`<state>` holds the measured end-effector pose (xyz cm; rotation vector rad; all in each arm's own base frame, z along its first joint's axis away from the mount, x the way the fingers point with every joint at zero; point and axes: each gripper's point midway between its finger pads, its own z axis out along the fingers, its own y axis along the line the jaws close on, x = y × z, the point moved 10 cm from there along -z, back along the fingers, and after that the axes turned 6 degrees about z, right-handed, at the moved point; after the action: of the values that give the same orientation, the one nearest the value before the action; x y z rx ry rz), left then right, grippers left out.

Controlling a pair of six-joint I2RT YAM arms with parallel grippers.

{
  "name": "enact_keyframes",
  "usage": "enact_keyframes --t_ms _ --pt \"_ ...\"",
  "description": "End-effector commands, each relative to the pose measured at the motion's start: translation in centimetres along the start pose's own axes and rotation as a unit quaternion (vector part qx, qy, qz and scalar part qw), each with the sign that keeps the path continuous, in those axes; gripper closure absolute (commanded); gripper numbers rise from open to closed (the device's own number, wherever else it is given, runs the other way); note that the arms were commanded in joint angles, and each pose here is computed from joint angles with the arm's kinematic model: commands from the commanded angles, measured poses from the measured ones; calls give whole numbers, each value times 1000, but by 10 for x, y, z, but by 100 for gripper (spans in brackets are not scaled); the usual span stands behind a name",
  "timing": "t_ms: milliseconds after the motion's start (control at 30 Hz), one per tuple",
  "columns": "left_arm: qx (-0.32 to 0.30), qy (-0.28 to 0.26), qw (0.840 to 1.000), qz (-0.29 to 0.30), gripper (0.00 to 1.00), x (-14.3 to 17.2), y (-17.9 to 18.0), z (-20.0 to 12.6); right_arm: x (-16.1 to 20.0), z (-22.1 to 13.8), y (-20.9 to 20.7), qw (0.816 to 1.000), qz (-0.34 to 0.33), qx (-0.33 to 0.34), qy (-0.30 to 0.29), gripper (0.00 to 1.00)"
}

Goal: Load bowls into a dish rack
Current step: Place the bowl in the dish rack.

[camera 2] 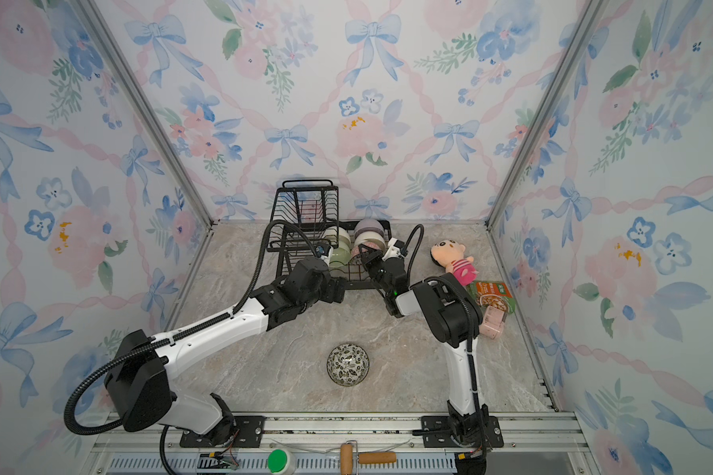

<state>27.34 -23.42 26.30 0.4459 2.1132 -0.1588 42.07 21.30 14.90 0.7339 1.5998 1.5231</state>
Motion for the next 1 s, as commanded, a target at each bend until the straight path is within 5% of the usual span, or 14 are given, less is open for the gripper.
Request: enact_keyframes --t_ms 0,467,800,967 --pt "-1 6 1000 -1 2 2 5 -7 7 10 20 997 -19 -62 44 100" --pt "-1 9 1000 -2 2 3 8 -7 15 10 10 988 -95 -24 118 100" --pt "1 10 1000 -2 2 3 10 -10 10 4 1 989 -99 -42 100 100" --pt "3 11 1000 -3 2 4 10 -11 -1 -4 -9 996 -53 -58 42 100"
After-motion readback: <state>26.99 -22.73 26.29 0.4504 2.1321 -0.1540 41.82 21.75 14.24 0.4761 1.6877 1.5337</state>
